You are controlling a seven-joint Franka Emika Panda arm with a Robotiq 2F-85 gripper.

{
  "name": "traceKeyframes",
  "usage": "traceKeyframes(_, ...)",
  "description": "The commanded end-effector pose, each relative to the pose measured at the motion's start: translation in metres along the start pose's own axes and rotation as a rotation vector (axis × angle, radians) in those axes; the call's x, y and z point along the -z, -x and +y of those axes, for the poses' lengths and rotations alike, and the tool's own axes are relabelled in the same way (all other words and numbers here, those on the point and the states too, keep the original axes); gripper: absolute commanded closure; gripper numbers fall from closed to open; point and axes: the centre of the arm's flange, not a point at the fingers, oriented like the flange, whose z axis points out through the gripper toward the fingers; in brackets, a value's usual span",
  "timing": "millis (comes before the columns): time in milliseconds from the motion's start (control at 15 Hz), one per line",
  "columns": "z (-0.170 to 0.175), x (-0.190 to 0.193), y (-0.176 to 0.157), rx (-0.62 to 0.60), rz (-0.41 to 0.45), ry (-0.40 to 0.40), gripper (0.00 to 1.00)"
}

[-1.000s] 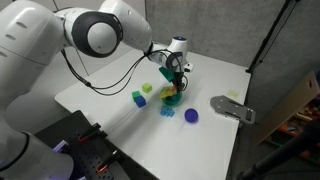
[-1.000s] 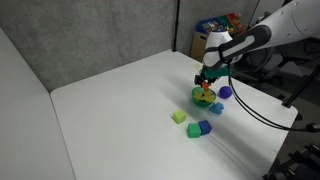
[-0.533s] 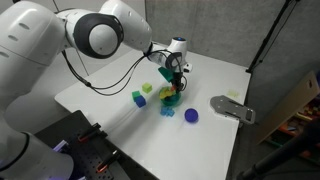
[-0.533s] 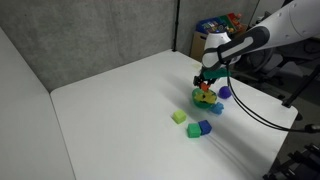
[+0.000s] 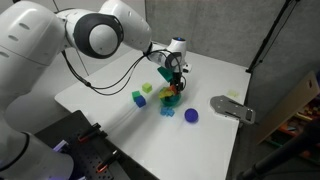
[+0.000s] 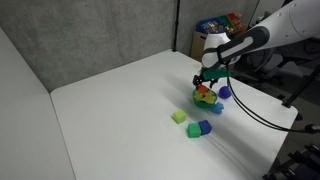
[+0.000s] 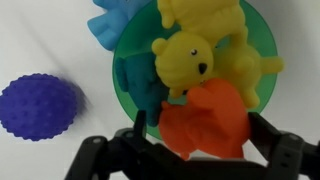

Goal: Put the orange toy in the bowl

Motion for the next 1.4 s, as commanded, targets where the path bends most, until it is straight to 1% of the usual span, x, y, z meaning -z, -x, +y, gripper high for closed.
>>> traceKeyframes(0, 0.002, 0.021, -0.001, 0.021, -0.011, -0.021, 0.00)
traceKeyframes(333, 0.001, 0.048, 0.003, 0.059, 0.016, -0.086, 0.00)
traceKeyframes(467, 0.001, 0.057, 0.006, 0.080, 0.012, -0.111, 0.00)
traceKeyframes(600, 0.001, 0.063, 0.009, 0.098, 0.007, -0.115, 0.00)
traceKeyframes(1000, 0.009, 0.079, 0.034, 0.155, -0.044, -0.070, 0.00)
traceKeyframes(1333, 0.016, 0.101, 0.061, 0.148, -0.094, -0.027, 0.00)
